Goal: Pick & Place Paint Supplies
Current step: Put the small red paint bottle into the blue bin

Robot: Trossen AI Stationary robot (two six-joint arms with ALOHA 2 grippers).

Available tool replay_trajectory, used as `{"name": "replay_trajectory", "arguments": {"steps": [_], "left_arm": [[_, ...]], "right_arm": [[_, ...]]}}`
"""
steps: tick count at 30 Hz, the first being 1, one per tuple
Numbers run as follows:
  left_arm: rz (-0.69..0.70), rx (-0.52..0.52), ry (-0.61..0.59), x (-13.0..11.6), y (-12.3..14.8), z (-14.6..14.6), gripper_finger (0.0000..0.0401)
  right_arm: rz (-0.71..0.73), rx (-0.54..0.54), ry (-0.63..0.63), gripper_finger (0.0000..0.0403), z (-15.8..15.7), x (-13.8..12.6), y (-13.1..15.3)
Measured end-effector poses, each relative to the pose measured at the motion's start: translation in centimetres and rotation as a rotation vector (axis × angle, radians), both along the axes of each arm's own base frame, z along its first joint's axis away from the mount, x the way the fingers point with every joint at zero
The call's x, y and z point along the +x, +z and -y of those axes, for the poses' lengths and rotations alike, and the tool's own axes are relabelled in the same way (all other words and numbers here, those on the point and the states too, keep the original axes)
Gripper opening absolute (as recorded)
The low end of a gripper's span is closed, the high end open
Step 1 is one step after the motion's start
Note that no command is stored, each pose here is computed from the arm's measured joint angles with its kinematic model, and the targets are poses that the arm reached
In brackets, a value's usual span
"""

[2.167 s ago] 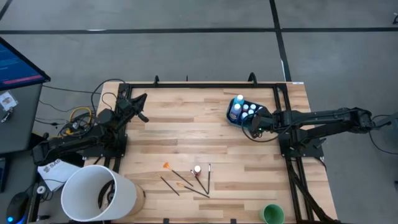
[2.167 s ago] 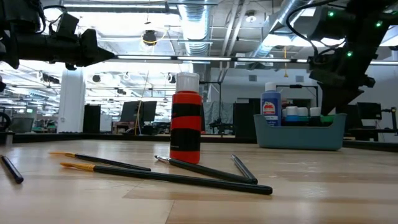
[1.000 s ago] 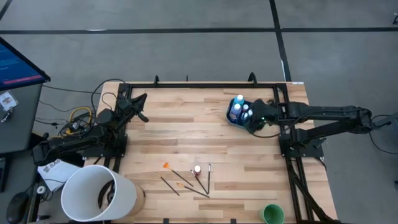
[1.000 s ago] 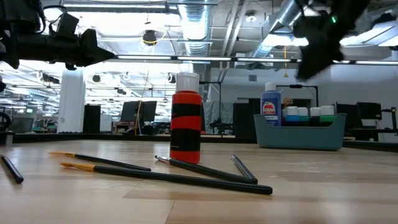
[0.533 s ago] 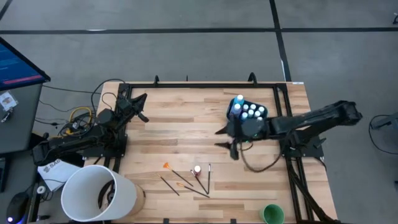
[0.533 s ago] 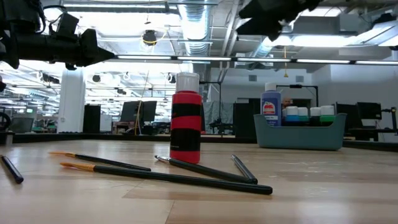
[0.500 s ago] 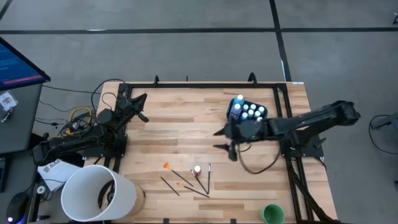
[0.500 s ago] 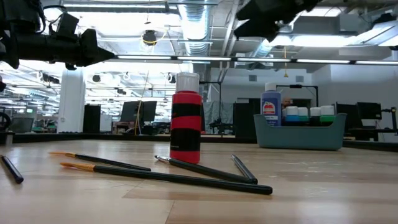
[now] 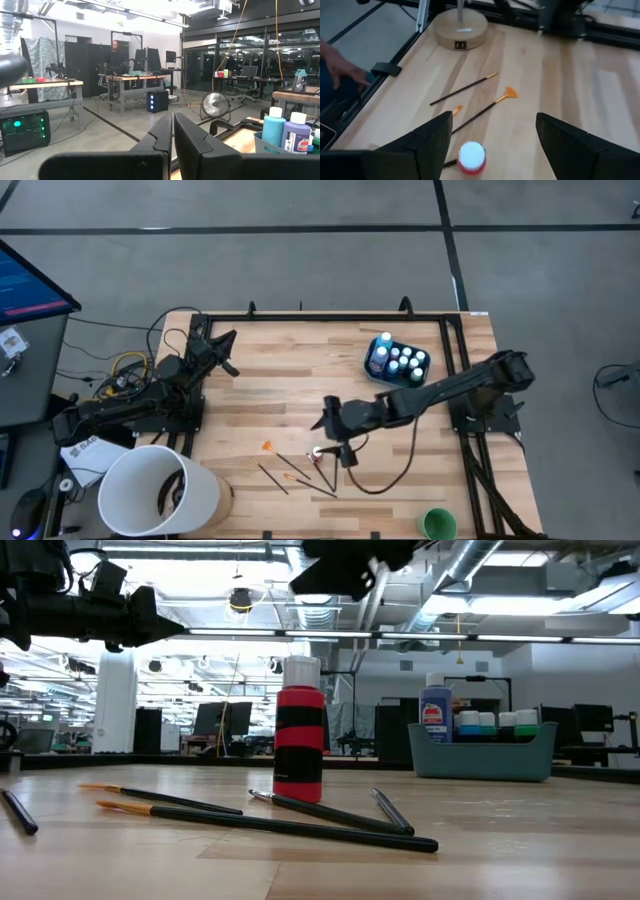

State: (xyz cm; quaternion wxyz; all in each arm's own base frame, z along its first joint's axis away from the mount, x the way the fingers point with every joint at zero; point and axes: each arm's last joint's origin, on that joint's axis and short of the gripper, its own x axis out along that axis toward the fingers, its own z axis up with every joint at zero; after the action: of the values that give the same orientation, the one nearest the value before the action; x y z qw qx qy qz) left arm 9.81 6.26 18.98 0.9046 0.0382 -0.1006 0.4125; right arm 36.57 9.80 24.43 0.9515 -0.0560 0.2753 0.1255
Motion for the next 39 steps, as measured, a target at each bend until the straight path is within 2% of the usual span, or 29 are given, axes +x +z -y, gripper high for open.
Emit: {"name": "replay_trajectory", "arguments": {"steps": [9,20,26,31,36,37,39], "left_arm": [[0.000,0.000,0.000,0.0,0.0,0.0,0.0008],[0.000,0.000,0.000,0.0,0.0,0.0,0.0008],[0.000,0.000,0.000,0.0,0.0,0.0,0.0008],[0.000,0.000,0.000,0.0,0.0,0.0,0.0008],[0.000,0.000,0.000,0.0,0.0,0.0,0.0008],[0.000,0.000,0.000,0.0,0.0,0.0,0.0008],[0.000,0.000,0.000,0.0,0.0,0.0,0.0008]], "right_arm": [[-0.097,0.018,0.057,0.0282,-0.8,2.1,-3.6],[-0.208,0.025,0.026,0.0282,-0.8,2.5,-6.7],[-0.220,0.023,0.022,0.0271,-0.8,2.6,-7.1],[-0.216,0.022,0.021,0.0222,-0.8,2.6,-7.1],[-0.213,0.007,0.028,0.0115,-0.8,2.6,-7.1],[-0.211,0.002,0.035,0.0104,-0.8,2.6,-7.0],[-0.205,-0.020,0.052,0.0108,-0.8,2.6,-7.0]]}}
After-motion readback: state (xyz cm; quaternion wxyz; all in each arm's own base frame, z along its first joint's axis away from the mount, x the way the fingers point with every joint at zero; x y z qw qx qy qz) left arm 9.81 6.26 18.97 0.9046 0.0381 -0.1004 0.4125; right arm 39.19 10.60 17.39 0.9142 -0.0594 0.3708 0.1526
